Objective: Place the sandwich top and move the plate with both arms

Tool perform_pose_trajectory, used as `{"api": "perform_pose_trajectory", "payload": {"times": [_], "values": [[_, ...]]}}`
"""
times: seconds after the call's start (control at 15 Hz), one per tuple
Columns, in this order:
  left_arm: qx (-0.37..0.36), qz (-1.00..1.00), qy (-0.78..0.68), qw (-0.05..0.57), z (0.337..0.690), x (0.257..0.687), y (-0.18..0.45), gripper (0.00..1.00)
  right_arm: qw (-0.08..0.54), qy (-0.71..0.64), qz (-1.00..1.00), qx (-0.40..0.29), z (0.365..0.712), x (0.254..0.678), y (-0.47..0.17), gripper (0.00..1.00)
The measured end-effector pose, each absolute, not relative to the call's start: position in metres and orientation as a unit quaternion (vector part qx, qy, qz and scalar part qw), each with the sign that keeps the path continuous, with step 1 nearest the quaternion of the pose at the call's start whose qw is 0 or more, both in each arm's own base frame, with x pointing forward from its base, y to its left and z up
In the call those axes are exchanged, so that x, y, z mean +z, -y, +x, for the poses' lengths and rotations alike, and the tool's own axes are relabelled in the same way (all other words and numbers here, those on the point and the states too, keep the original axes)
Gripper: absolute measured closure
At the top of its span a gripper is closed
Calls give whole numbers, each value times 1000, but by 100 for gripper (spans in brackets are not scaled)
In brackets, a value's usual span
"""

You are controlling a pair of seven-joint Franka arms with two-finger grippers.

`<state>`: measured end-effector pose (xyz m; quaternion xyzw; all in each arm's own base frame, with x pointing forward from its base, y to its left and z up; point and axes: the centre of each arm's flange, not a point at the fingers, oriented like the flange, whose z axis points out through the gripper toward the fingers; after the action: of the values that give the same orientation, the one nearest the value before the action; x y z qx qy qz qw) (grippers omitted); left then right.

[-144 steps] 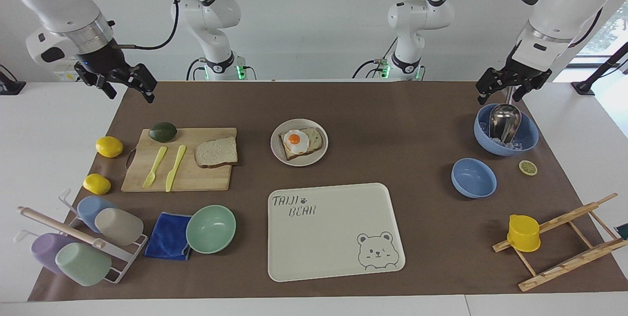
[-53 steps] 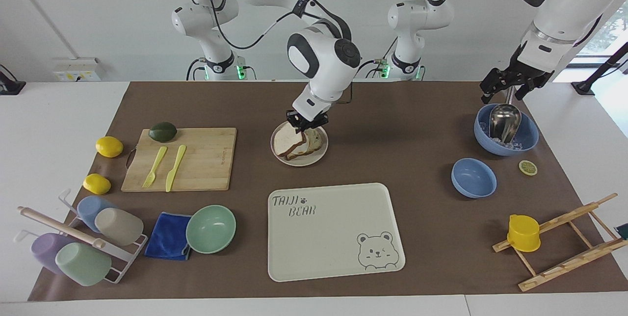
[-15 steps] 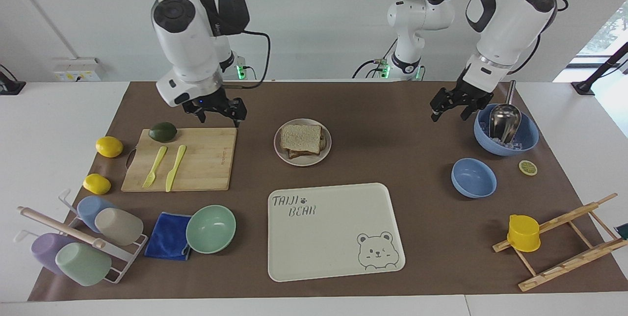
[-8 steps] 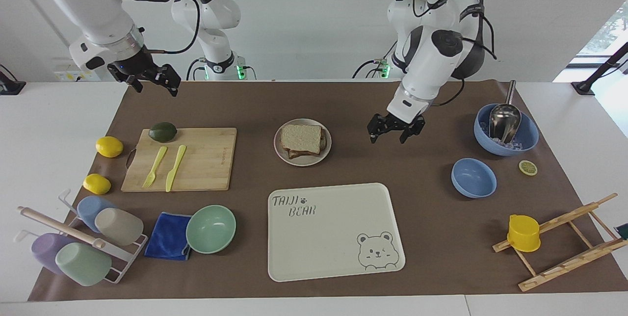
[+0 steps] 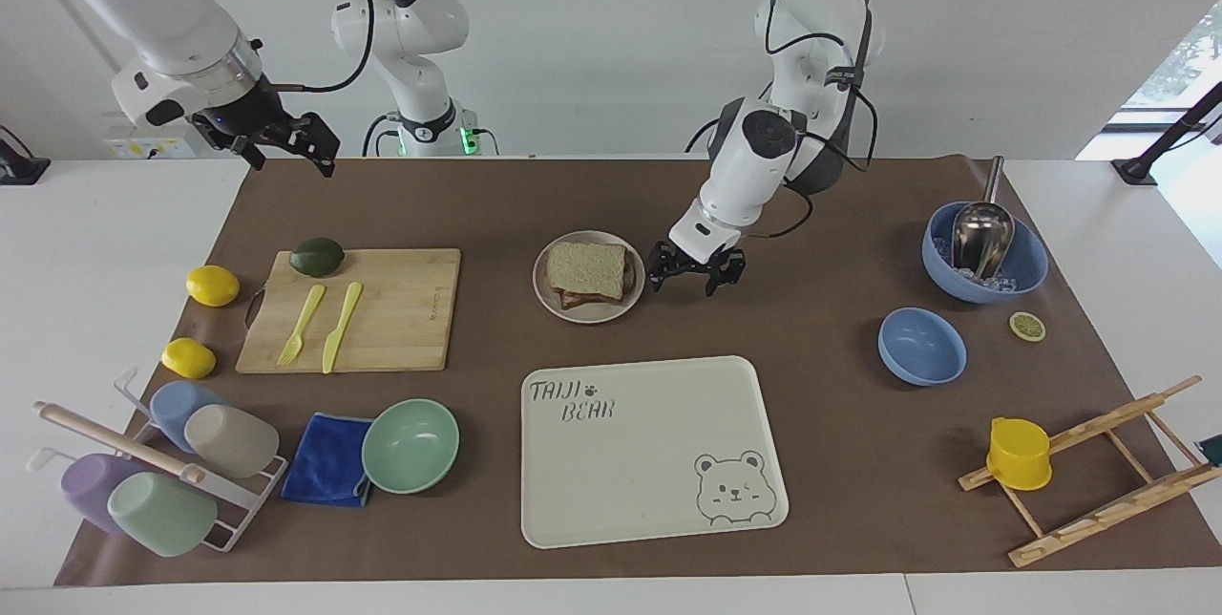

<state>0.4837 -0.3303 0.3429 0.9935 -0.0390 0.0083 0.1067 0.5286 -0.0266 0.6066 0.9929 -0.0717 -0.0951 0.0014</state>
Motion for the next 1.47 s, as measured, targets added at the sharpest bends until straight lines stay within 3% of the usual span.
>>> {"api": "perform_pose_trajectory", "payload": {"times": [0.27, 0.47, 0.53, 1.07, 1.2, 1.47], "values": [[-1, 993, 50, 105, 473, 333, 344, 5, 1, 78, 990, -115, 526, 587, 34, 0], [-6, 993, 47, 107, 470, 329, 345, 16, -1, 82, 990, -113, 524, 587, 42, 0], [-7, 993, 48, 107, 469, 327, 346, 30, -2, 76, 991, -110, 524, 588, 43, 0], [-7, 993, 42, 114, 464, 318, 351, 40, -11, 35, 994, -102, 522, 590, 65, 0], [-7, 993, 40, 115, 463, 319, 353, 52, -10, 34, 994, -102, 522, 590, 64, 0], [-7, 993, 34, 116, 459, 316, 358, 60, -10, 31, 994, -100, 521, 593, 61, 0]]}}
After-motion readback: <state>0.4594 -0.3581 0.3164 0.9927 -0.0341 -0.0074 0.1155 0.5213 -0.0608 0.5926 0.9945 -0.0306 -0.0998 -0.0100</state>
